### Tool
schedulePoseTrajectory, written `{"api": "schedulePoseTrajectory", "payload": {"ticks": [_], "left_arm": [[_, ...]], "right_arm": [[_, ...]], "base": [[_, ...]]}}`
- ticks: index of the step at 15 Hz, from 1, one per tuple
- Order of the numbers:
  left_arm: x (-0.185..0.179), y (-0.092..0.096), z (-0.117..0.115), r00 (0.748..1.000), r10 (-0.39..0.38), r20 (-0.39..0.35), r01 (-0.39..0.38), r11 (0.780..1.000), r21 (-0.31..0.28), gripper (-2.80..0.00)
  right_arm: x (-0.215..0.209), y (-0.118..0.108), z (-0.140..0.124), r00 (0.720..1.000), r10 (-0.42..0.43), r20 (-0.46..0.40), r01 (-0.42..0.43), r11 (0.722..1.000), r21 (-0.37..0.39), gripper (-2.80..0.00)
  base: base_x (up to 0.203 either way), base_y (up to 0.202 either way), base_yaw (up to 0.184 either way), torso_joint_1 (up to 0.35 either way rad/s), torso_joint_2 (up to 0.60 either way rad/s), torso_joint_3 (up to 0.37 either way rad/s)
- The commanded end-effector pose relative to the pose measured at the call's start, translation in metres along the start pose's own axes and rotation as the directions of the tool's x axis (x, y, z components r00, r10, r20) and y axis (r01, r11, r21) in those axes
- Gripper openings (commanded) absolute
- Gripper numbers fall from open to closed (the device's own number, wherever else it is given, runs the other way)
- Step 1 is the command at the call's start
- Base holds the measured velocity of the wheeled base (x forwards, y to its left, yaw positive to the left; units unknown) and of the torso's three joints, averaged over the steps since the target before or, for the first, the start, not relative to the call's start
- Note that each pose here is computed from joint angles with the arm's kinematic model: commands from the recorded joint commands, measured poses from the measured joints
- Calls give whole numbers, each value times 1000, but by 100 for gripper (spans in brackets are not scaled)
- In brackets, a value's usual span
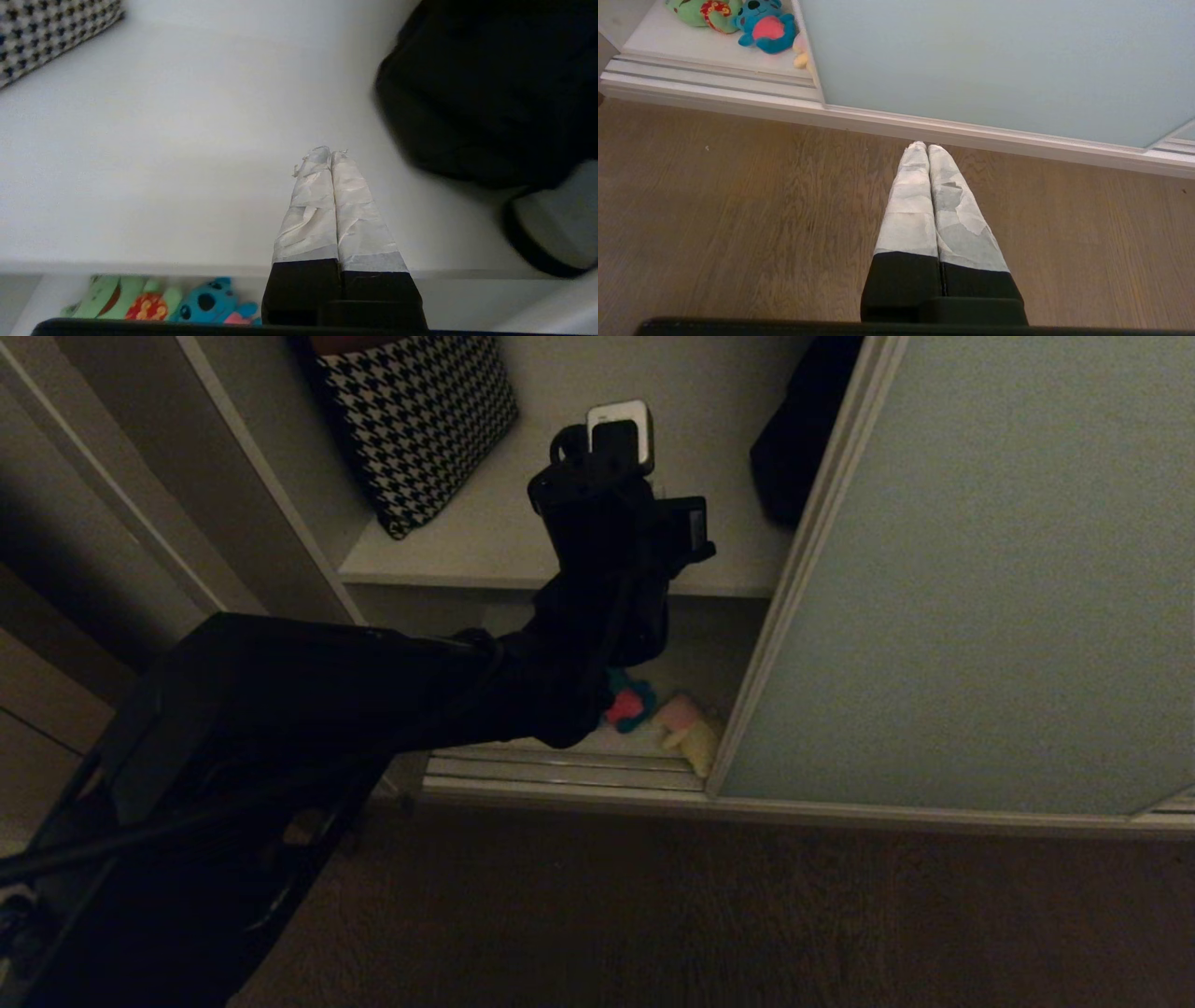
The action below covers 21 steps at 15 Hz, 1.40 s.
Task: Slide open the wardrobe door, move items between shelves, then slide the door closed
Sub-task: Open the door
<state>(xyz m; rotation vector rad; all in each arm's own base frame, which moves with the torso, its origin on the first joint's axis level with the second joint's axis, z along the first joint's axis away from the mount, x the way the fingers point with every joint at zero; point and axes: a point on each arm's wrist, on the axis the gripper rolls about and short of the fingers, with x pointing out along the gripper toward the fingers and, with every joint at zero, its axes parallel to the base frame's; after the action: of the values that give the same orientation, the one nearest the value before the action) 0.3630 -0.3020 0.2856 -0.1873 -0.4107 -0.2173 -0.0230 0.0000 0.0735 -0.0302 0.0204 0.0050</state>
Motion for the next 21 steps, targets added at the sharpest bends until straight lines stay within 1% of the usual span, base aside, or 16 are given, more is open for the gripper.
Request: {"api": "schedulePoseTrajectory", "payload": {"ticks": [1, 2, 4, 5, 6, 8, 10, 11, 12, 13, 14, 15, 16, 18, 20, 21], "left_arm": [[2, 0, -8, 999, 52, -2, -52, 999, 2, -280], [2, 6, 10, 996, 84, 26, -83, 996, -11, -280], [0, 27, 60, 988, 132, 83, -130, 991, -29, -280], [-6, 42, 86, 983, 158, 99, -156, 987, -27, -280], [-15, 58, 107, 978, 182, 101, -181, 983, -11, -280], [-42, 98, 143, 964, 244, 103, -251, 966, 63, -280], [-83, 144, 170, 939, 329, 100, -341, 926, 161, -280], [-109, 168, 181, 917, 385, 104, -398, 893, 211, -280], [-137, 188, 193, 892, 436, 119, -452, 857, 246, -280], [-165, 203, 202, 867, 481, 130, -497, 822, 277, -280], [-196, 211, 211, 847, 512, 143, -530, 795, 296, -280], [-228, 214, 219, 834, 530, 153, -550, 777, 305, -280], [-261, 214, 223, 825, 544, 152, -562, 764, 315, -280], [-321, 215, 212, 813, 573, 101, -568, 743, 354, -280], [-370, 218, 177, 791, 612, 23, -570, 722, 392, -280], [-389, 221, 158, 765, 644, -6, -588, 701, 405, -280]], "right_arm": [[0, 0, 0, 1000, 1, 1, -1, 1000, 0, -280], [0, 0, 0, 1000, 1, 1, -1, 1000, 0, -280], [0, 0, 0, 1000, 1, 1, -1, 1000, 0, -280], [0, 0, 0, 1000, 1, 1, -1, 1000, -1, -280], [0, 0, 0, 1000, 1, 1, -1, 1000, -1, -280], [0, 0, 0, 1000, 1, 1, -1, 1000, -2, -280], [0, 0, 0, 1000, 1, 1, -1, 1000, 0, -280], [0, 0, 0, 1000, 1, 1, -1, 1000, -1, -280], [0, 0, 0, 1000, 1, 0, -1, 1000, 0, -280], [0, 0, 0, 1000, 1, 1, -1, 1000, -2, -280], [0, 0, 0, 1000, 1, 0, -1, 1000, 0, -280], [0, 0, 0, 1000, 1, -1, -1, 1000, 0, -280], [0, 0, 0, 1000, 1, -1, -1, 1000, 0, -280], [0, 0, 0, 1000, 1, 0, -1, 1000, 0, -280], [0, 0, 0, 1000, 1, 1, -1, 1000, -1, -280], [0, 0, 0, 1000, 1, -1, -1, 1000, 0, -280]], "base": [[0, 0, 0, 0, 0, 0], [0, 0, 0, 0, 0, 0], [0, 0, 0, 0, 0, 0], [0, 0, 0, 0, 0, 0], [0, 0, 0, 0, 0, 0], [0, 0, 0, 0, 0, 0], [0, 0, 0, 0, 0, 0], [0, 0, 0, 0, 0, 0], [0, 0, 0, 0, 0, 0], [0, 0, 0, 0, 0, 0], [0, 0, 0, 0, 0, 0], [0, 0, 0, 0, 0, 0], [0, 0, 0, 0, 0, 0], [0, 0, 0, 0, 0, 0], [0, 0, 0, 0, 0, 0], [0, 0, 0, 0, 0, 0]]}}
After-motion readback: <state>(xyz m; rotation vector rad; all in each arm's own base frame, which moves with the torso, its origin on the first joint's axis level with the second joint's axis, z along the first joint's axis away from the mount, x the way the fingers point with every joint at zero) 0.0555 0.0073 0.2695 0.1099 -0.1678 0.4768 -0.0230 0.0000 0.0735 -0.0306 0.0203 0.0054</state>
